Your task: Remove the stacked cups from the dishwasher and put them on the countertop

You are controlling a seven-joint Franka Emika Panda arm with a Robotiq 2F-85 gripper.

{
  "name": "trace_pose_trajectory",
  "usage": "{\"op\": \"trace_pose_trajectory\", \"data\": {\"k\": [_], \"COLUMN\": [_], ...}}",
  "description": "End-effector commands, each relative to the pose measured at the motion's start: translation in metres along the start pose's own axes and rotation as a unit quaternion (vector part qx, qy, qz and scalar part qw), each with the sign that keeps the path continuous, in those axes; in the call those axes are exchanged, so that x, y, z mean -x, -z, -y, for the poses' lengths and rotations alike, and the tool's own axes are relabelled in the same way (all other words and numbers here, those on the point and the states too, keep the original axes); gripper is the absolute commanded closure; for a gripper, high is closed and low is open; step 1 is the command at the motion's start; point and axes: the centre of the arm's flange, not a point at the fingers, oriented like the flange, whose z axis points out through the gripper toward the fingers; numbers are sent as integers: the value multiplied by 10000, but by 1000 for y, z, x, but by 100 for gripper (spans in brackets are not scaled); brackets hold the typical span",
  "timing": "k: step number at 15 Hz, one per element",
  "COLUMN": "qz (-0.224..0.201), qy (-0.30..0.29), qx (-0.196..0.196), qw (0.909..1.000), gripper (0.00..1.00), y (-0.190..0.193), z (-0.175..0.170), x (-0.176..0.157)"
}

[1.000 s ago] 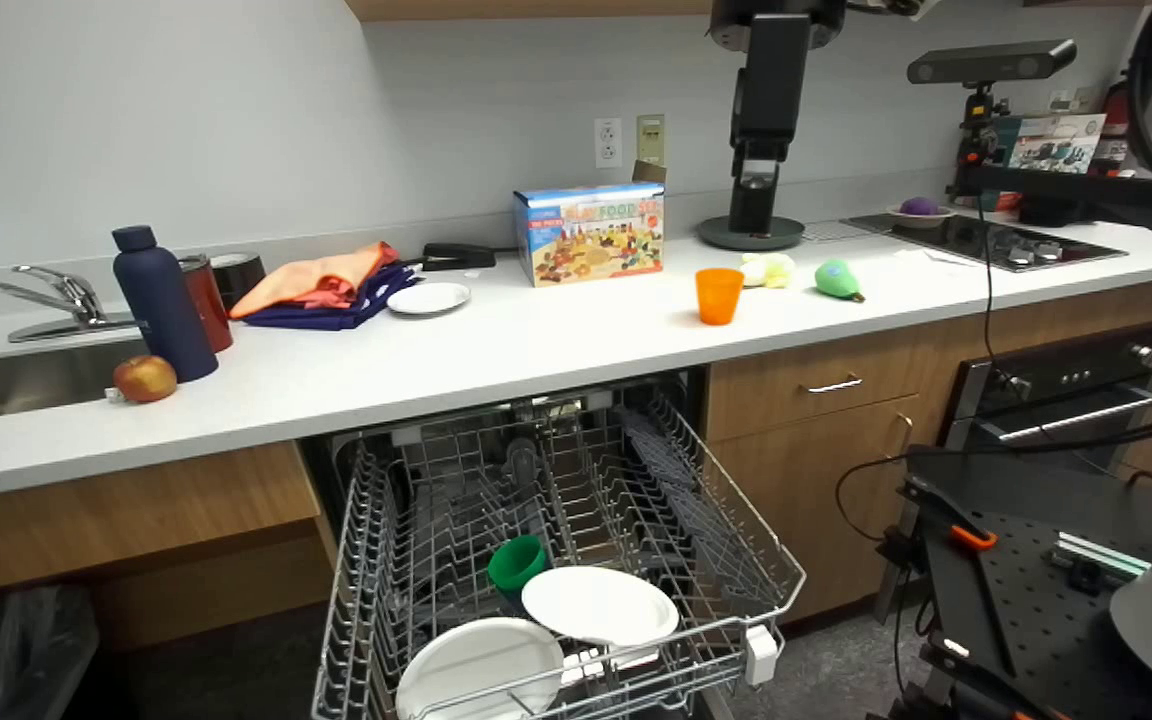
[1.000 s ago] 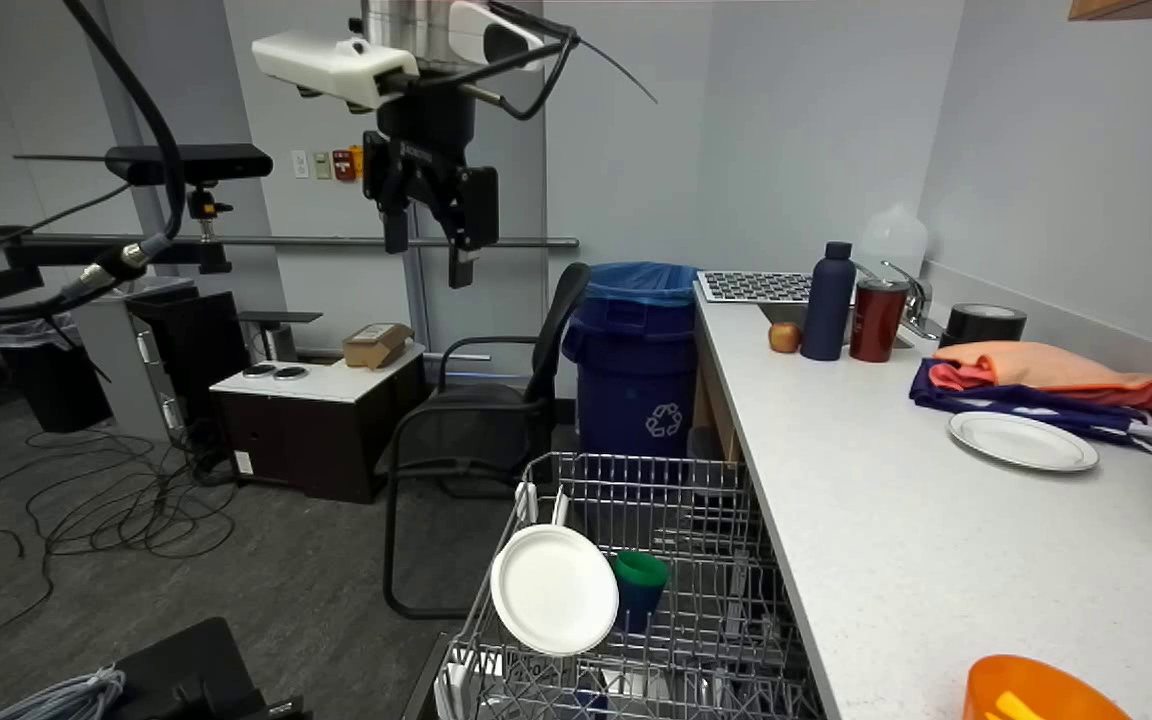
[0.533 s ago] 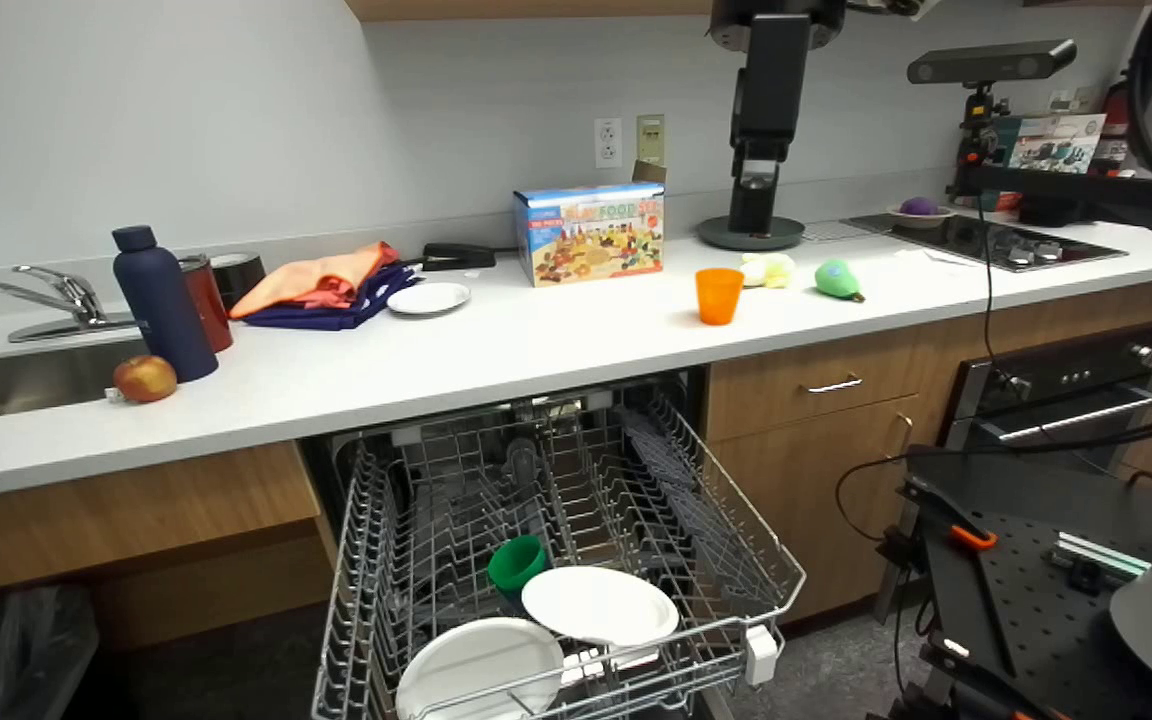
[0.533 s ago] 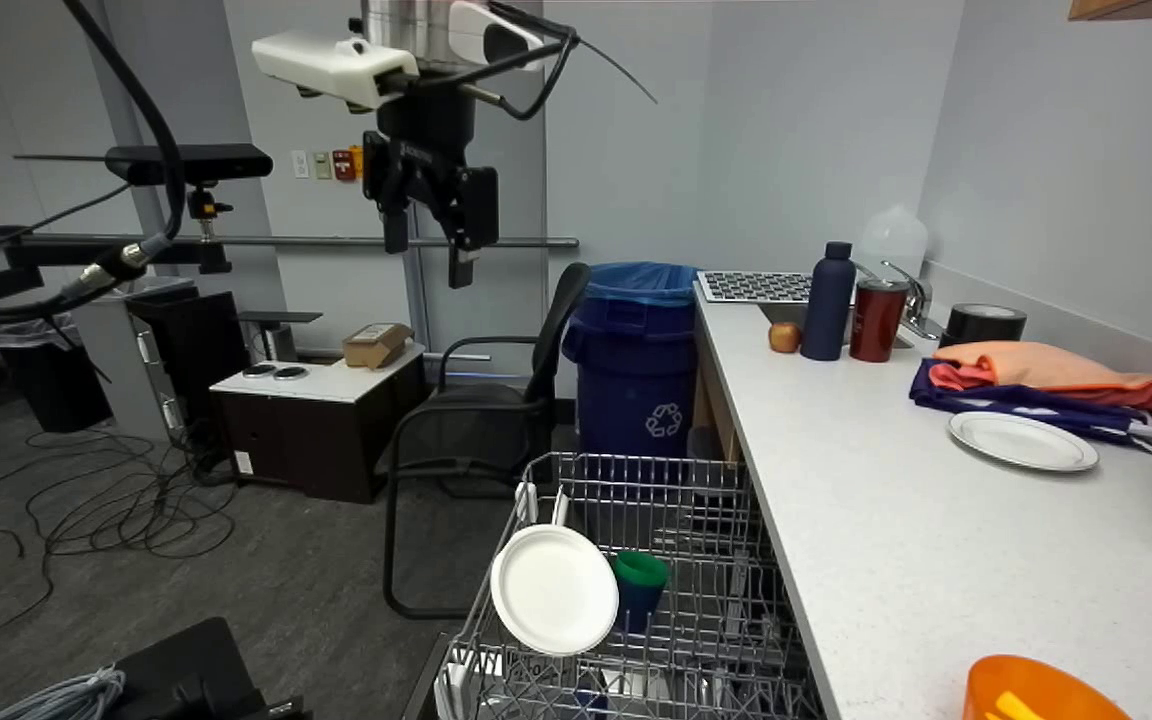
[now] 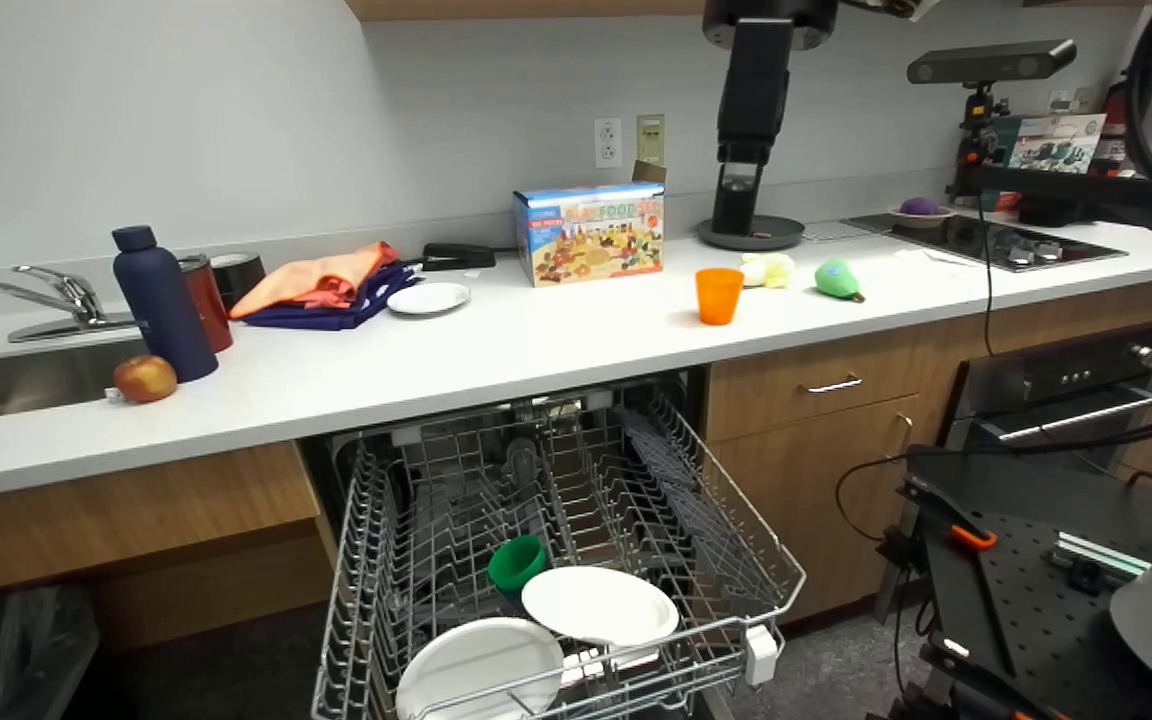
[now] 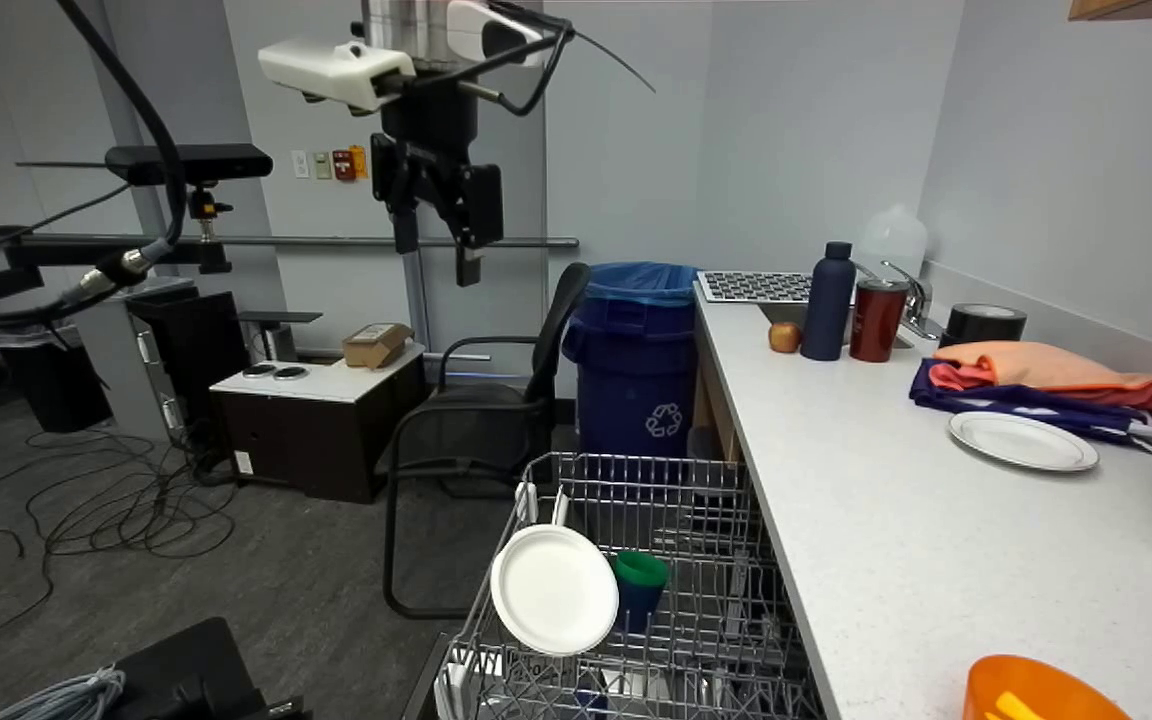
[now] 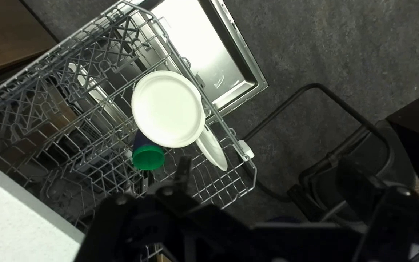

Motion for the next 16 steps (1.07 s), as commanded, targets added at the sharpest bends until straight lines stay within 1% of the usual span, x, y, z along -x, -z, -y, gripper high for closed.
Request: {"op": "trace_pose_trajectory", "data": {"k": [1,5,7,10,13,16], "qz": [-187,-339,-341,-125,253,484], "qy": [-194,-322,-345,-349,-350,-256], "qx": [189,257,279,303,389,578], "qw": [9995,9986,9984,9989,9983,9968], "gripper": [0,0,0,0,0,0], "y": [-12,-30,-41,-66,-99,-130], "z": [-19,-48,-60,-72,-83,-93], "x": [-19,-51,-70,-103,-130,-154]}}
